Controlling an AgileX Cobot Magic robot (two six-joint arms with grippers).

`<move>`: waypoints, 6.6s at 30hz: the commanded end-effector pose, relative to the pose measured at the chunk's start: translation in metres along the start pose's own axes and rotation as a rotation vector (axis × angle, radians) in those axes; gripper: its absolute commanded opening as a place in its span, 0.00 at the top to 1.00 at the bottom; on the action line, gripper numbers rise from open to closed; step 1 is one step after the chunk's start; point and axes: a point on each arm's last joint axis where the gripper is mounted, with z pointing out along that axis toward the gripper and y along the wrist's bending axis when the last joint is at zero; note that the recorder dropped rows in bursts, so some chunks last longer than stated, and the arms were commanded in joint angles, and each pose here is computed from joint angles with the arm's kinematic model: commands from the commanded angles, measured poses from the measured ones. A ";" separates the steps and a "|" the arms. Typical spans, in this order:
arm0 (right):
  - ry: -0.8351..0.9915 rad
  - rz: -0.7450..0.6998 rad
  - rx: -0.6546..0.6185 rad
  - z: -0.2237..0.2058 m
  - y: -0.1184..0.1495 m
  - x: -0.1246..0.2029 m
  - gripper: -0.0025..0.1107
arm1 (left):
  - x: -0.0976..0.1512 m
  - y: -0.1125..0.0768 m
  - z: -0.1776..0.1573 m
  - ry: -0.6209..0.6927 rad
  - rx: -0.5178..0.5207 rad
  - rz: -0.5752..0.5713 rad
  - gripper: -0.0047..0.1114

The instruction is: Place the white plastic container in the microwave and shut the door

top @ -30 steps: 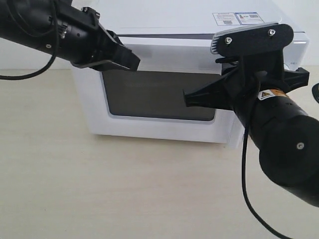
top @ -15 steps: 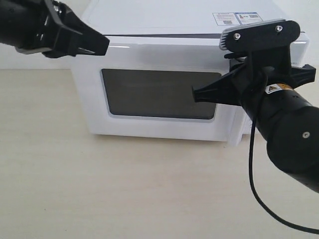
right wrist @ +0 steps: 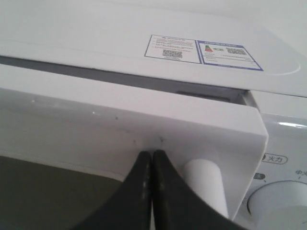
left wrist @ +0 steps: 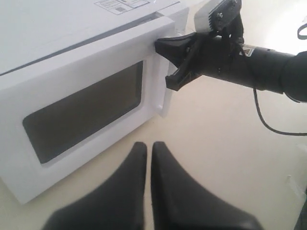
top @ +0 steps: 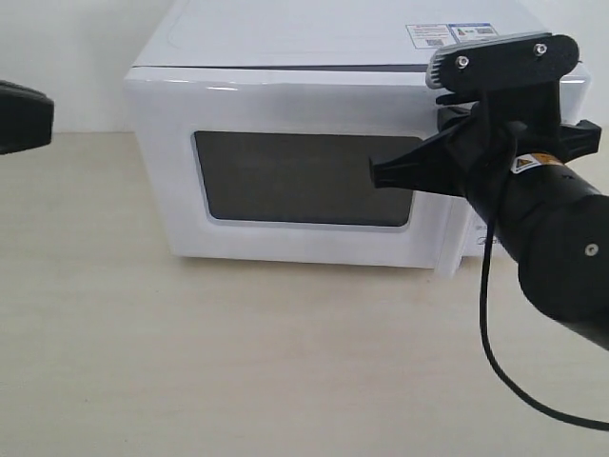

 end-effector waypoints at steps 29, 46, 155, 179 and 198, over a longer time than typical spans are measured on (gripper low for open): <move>-0.039 -0.007 0.004 0.014 -0.010 -0.015 0.98 | 0.017 -0.011 -0.048 -0.001 -0.127 -0.057 0.92; -0.028 -0.013 -0.101 -0.053 0.012 0.001 0.98 | 0.035 -0.018 -0.082 0.019 -0.224 -0.065 0.92; -0.190 0.045 0.112 -0.156 -0.139 -0.025 0.98 | 0.035 -0.017 -0.083 0.020 -0.240 -0.053 0.92; -0.290 0.117 -0.029 -0.189 -0.123 0.037 0.98 | 0.035 -0.017 -0.083 0.020 -0.240 -0.053 0.92; -0.155 -0.024 -0.049 -0.198 -0.119 0.058 0.98 | 0.035 -0.017 -0.083 0.014 -0.241 -0.052 0.92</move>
